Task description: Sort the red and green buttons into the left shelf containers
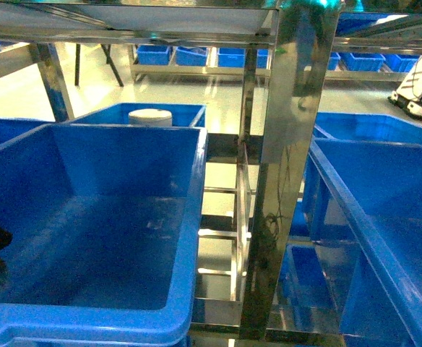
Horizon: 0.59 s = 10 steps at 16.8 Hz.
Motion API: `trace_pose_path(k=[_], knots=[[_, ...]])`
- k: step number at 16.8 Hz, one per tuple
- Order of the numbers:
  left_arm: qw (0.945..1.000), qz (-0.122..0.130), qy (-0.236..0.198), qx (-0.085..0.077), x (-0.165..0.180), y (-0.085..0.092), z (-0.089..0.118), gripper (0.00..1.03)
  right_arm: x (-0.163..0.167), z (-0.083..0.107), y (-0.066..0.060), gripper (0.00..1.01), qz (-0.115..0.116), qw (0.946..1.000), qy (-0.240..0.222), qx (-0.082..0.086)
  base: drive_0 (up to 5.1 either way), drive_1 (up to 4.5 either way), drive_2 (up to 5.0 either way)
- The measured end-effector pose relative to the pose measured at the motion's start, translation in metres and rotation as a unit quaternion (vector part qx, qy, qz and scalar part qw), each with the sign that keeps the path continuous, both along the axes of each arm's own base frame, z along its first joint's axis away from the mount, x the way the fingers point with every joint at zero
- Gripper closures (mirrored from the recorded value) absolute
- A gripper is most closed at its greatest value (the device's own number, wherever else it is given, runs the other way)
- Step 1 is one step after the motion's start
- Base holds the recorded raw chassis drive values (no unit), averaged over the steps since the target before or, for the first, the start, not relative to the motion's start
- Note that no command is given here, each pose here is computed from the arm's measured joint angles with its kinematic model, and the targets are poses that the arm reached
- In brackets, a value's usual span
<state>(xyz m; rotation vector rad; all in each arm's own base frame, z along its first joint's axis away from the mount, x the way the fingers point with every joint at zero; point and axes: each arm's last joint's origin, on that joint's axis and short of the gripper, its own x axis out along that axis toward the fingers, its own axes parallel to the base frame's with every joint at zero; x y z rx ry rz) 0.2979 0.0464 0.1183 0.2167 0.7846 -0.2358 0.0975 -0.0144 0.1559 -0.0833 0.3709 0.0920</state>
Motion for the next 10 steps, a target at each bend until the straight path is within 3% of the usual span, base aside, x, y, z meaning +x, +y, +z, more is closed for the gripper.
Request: trace_pose_path(k=[4,10], knots=[[0.9992,0.002,-0.001,-0.040,0.003,0.001,0.011,0.05,0.000,0.000,0.000,0.03,0.000,1.0000,0.000,0.000,0.0,0.00,0.0],[0.9968,-0.009,-0.035,-0.072,-0.011,-0.002,0.048,0.05,0.000,0.000,0.000,0.03,0.000,1.0000,0.000,0.000,0.0,0.00,0.0]])
